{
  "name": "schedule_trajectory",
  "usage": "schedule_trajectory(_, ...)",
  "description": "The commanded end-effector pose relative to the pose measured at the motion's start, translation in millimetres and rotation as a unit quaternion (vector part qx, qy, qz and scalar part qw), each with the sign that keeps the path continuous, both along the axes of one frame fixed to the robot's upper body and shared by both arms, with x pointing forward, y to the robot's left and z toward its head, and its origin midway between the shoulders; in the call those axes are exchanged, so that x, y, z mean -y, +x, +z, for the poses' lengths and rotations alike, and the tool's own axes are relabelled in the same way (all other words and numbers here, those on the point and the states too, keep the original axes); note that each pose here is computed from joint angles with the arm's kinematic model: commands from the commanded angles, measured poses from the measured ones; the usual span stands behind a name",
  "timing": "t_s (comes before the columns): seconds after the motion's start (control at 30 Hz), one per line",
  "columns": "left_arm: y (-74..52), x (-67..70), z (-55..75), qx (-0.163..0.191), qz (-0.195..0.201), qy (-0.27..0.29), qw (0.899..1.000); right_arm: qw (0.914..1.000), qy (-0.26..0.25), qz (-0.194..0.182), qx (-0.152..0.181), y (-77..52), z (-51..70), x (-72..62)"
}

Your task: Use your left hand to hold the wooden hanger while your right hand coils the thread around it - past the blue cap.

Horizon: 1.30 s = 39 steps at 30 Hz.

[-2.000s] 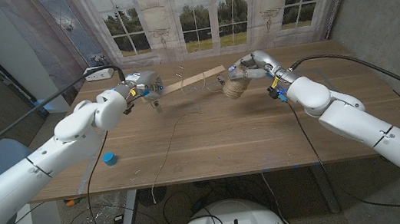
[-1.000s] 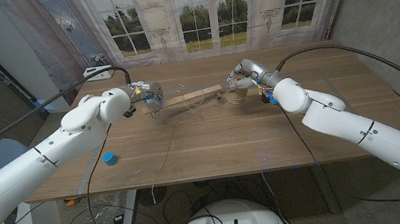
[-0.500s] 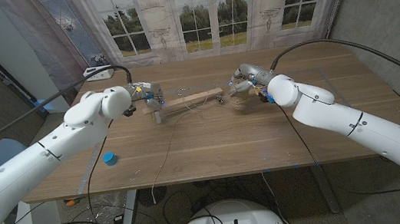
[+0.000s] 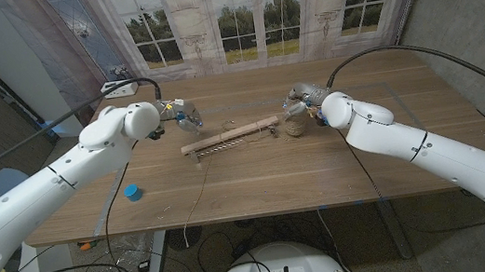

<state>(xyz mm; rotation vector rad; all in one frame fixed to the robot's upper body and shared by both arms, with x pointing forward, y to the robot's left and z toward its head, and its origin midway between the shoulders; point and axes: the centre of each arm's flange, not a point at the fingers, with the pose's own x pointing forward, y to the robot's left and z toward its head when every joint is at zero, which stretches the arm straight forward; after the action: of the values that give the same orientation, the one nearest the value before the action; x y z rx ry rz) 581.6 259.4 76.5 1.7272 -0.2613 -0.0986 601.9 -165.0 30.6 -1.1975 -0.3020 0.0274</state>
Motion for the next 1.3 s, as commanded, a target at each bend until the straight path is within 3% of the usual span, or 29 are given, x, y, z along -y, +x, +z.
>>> schedule_trajectory(0.03, -2.5, 0.5, 3.8, 0.003, 0.006, 0.02, 1.0, 0.9972, -0.012, -0.061, -0.042, 7.1, -6.1, 7.1)
schedule_trajectory(0.2, -3.7, 0.2, 5.3, 0.012, 0.001, 0.018, 1.0, 0.9953, -0.012, -0.076, -0.059, 8.2, -6.3, 9.2)
schedule_trajectory(0.6, -10.8, -7.9, 7.3, 0.046, -0.011, 0.001, 0.999, 0.9975, 0.021, -0.054, -0.04, -0.2, -3.6, 15.3)
schedule_trajectory(0.83, -18.9, -19.0, 6.6, 0.091, -0.026, -0.017, 0.995, 0.9942, 0.092, -0.016, 0.052, -11.8, -10.5, 21.5)
schedule_trajectory(1.0, -24.6, -27.8, 5.2, 0.128, -0.041, -0.03, 0.99, 0.9846, 0.134, 0.004, 0.113, -19.2, -16.2, 21.4)
schedule_trajectory(1.3, -33.3, -51.0, -3.1, 0.207, -0.091, -0.088, 0.97, 0.9619, 0.205, 0.041, 0.177, -29.0, -27.0, 16.8)
